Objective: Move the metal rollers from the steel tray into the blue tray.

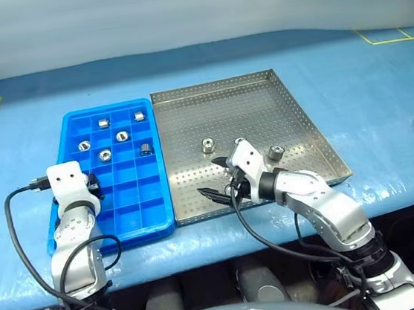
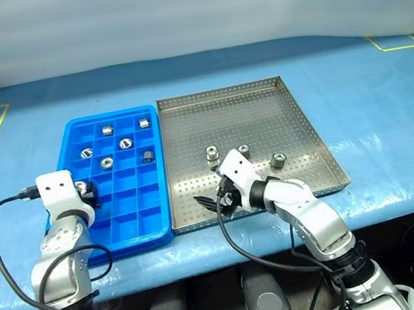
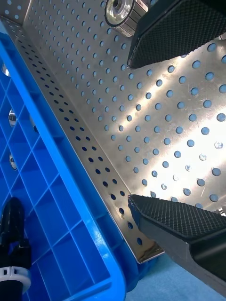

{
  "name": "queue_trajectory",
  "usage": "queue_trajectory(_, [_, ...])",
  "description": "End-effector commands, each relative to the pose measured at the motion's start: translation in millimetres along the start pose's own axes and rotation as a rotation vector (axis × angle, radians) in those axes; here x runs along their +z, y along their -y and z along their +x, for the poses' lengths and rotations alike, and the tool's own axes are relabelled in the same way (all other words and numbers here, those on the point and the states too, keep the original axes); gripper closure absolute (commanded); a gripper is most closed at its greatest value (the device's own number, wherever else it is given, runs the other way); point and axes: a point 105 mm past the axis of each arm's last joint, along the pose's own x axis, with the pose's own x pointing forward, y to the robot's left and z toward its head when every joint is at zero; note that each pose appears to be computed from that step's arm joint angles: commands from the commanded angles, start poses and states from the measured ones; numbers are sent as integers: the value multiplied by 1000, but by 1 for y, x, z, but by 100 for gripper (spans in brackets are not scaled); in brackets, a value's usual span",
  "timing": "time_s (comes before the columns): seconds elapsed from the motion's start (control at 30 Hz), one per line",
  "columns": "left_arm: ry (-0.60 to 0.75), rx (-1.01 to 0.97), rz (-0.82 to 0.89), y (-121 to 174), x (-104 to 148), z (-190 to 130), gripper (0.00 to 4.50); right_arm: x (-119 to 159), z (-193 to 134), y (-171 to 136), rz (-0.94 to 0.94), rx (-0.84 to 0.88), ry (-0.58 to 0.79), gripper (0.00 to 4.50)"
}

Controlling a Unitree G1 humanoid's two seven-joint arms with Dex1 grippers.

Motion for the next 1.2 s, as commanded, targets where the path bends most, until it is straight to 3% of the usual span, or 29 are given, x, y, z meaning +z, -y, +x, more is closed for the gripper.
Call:
queue_trajectory(0.03, [169,-87,-34,15,40,-4,18,12,-1,-1,-28,2,44,0])
queue_trajectory(0.2, [377,-361,-36,60,92,-18,1,12,-3,1,-20,-18,50,0])
queue_trajectory(0.33, [408,-639,-40,102,109,-29,1,10,-7,6,-11,-49,48,0])
queue_trajectory(0.5, [291,-906,87,147,98,-31,1,7,-14,12,-4,-87,39,0])
queue_trajectory(0.8, [153,-1163,256,210,77,-25,1,-3,-30,19,9,-162,11,0])
queue_trajectory(1.0, [80,-1155,351,227,53,-11,1,-4,-34,19,21,-194,18,0])
queue_trajectory(1.2, [50,-1068,337,231,48,3,1,-4,-36,18,25,-212,22,0])
